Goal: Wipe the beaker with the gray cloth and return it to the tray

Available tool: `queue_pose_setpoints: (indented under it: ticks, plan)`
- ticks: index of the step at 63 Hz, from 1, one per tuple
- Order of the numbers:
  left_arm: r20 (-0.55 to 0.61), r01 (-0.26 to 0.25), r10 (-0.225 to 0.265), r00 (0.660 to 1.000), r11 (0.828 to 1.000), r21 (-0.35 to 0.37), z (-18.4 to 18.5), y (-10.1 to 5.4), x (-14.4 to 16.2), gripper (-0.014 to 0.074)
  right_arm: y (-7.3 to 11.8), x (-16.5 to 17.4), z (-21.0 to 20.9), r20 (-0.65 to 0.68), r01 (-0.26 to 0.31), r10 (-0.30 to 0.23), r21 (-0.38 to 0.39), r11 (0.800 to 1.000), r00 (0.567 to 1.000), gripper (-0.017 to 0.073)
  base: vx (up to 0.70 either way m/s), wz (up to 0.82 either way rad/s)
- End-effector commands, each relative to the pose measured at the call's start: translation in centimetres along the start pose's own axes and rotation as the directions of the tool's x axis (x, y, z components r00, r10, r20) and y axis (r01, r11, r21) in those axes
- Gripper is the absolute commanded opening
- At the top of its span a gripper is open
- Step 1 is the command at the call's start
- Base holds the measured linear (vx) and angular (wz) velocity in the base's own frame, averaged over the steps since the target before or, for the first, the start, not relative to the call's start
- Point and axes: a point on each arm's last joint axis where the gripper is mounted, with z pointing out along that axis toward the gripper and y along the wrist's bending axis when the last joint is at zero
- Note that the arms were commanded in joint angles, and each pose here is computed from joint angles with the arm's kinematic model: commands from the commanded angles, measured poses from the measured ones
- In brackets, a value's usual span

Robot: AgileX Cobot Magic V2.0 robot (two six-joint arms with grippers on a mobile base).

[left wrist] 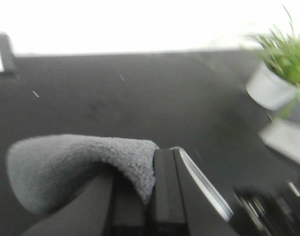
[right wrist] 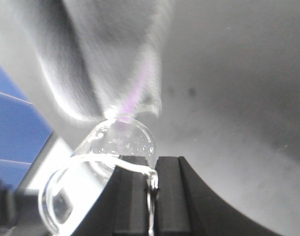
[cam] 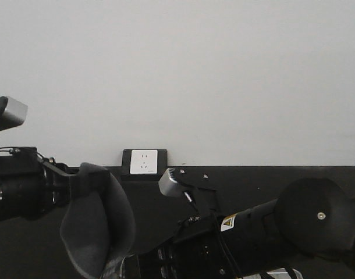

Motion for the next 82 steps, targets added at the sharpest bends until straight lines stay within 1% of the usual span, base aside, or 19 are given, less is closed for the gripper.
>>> queue_pose_setpoints:
  ticks: [1,4,13,20,25,30,37,40,46,51,57,60,63,67,68,69,72,77,82]
  plan:
    - [-0.041,0.008,-0.004,0.999,0.995,0.099,-1.1,-1.8,-0.2,0.0,0.4,-2.5,-1.9,0.209,-0.044,0.043,-0.002,0.999,0.977,-0.0011,0.0,0.0]
    - [-0.125,0.01,0.009,0.992,0.989,0.145,-1.2,-2.2,0.5,0.0,0.0,-3.1,-2.1,0.265,-0.061,0.055,0.013,0.998,0.963,-0.0011,0.0,0.0]
    - [-0.278,0.027,0.039,0.96,0.973,0.231,-1.7,-3.0,1.9,0.0,-1.1,-4.2,-2.9,0.356,-0.112,0.094,0.032,0.993,0.93,-0.0011,0.0,0.0]
    - [-0.342,0.039,0.056,0.938,0.963,0.267,-2.0,-3.3,2.5,0.0,-1.5,-4.3,-3.0,0.361,-0.126,0.105,0.036,0.991,0.927,-0.0011,0.0,0.0]
    - [-0.329,0.037,0.052,0.943,0.965,0.259,-1.9,-3.3,2.4,0.0,-1.5,-4.2,-3.0,0.342,-0.127,0.108,0.034,0.991,0.933,-0.0011,0.0,0.0]
    - [-0.255,0.025,0.032,0.966,0.976,0.216,-1.5,-2.9,1.7,0.0,-1.3,-3.7,-2.8,0.291,-0.132,0.121,0.018,0.991,0.949,-0.0011,0.0,0.0]
    - [-0.031,0.009,-0.007,0.999,0.996,0.088,-0.9,-1.6,-0.3,0.0,-1.0,-2.9,-2.6,0.194,-0.122,0.121,-0.007,0.992,0.973,-0.0011,0.0,0.0]
    - [0.061,0.021,-0.023,0.998,0.999,0.037,-0.7,-1.1,-1.2,0.0,-0.9,-2.6,-2.6,0.162,-0.114,0.114,-0.009,0.993,0.98,-0.0011,0.0,0.0]
    - [0.195,0.038,-0.028,0.98,0.998,-0.049,-0.4,0.0,-2.4,0.0,-0.9,-2.1,-2.5,0.11,-0.061,0.06,0.002,0.998,0.992,-0.0011,0.0,0.0]
    - [0.225,0.018,0.002,0.974,0.996,-0.087,-0.5,0.3,-2.7,0.0,-1.3,-2.0,-2.6,0.085,-0.043,0.041,0.028,0.999,0.996,-0.0011,0.0,0.0]
    - [0.182,-0.084,0.109,0.977,0.987,-0.135,-0.7,0.5,-2.4,0.0,-3.3,-2.2,-3.4,0.068,-0.088,0.082,0.089,0.992,0.994,-0.0011,0.0,0.0]
    - [0.149,-0.143,0.167,0.975,0.977,-0.157,-1.0,0.5,-2.2,0.0,-4.9,-2.3,-4.2,0.065,-0.13,0.122,0.139,0.982,0.99,-0.0011,0.0,0.0]
    - [0.124,-0.146,0.171,0.978,0.971,-0.188,-1.1,1.0,-1.9,0.0,-6.4,-2.2,-5.0,0.066,-0.166,0.156,0.187,0.968,0.986,-0.0011,0.0,0.0]
    - [0.119,-0.068,0.099,0.988,0.967,-0.246,-1.4,2.3,-1.3,0.0,-8.2,-1.6,-6.1,0.075,-0.171,0.157,0.262,0.95,0.985,-0.0011,0.0,0.0]
    - [0.115,-0.054,0.088,0.989,0.961,-0.271,-1.6,2.9,-1.0,0.0,-8.6,-1.3,-6.4,0.074,-0.17,0.156,0.28,0.945,0.985,-0.0011,0.0,0.0]
    - [0.121,-0.013,0.051,0.991,0.955,-0.295,-1.7,3.5,-0.8,0.0,-9.4,-0.8,-6.8,0.07,-0.168,0.154,0.318,0.933,0.986,-0.0011,0.0,0.0]
    - [0.103,0.032,0.006,0.995,0.93,-0.366,-1.9,5.2,0.2,0.0,-10.9,0.4,-7.5,0.054,-0.163,0.154,0.383,0.909,0.987,-0.0011,0.0,0.0]
    - [0.029,0.034,-0.022,0.999,0.884,-0.466,-2.0,7.6,2.2,0.0,-12.9,2.0,-8.4,0.02,-0.162,0.173,0.466,0.87,0.985,-0.0011,0.0,0.0]
    - [-0.031,0.018,-0.04,0.999,0.856,-0.516,-1.8,9.1,3.9,0.0,-14.8,2.8,-9.2,-0.024,-0.137,0.179,0.546,0.826,0.984,-0.0011,0.0,0.0]
